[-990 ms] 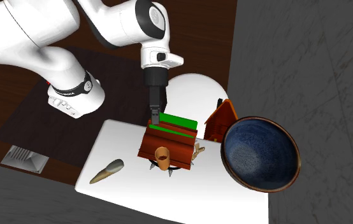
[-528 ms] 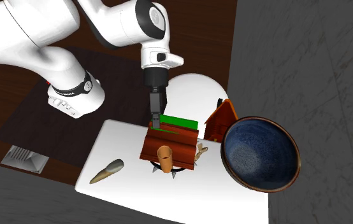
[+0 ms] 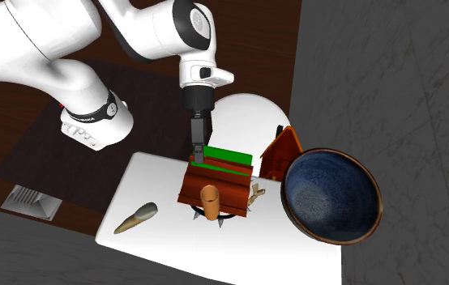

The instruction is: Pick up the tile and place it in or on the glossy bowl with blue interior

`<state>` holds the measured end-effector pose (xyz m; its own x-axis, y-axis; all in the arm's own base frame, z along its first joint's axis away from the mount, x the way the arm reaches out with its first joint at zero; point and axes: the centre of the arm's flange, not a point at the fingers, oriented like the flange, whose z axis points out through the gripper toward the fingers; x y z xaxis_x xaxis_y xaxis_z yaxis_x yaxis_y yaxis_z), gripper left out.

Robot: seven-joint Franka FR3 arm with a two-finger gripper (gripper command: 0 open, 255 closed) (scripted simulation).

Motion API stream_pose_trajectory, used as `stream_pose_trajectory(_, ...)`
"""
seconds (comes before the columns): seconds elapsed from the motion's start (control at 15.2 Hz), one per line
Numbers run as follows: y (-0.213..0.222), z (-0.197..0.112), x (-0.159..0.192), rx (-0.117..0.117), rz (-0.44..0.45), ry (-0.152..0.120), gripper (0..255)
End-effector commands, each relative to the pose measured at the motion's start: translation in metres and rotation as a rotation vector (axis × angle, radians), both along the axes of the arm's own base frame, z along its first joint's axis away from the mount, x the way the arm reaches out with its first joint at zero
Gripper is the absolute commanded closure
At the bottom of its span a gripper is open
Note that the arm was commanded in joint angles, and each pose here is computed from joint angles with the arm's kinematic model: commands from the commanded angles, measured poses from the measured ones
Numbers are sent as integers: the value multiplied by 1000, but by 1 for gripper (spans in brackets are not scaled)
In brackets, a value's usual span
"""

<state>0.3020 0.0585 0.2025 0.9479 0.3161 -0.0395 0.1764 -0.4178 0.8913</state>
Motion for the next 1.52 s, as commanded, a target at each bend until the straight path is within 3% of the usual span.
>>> stream_pose_trajectory(0.0, 0, 4, -1, 3, 0, 3, 255)
stream_pose_trajectory(1.45, 0, 121, -1, 3, 0, 3, 255)
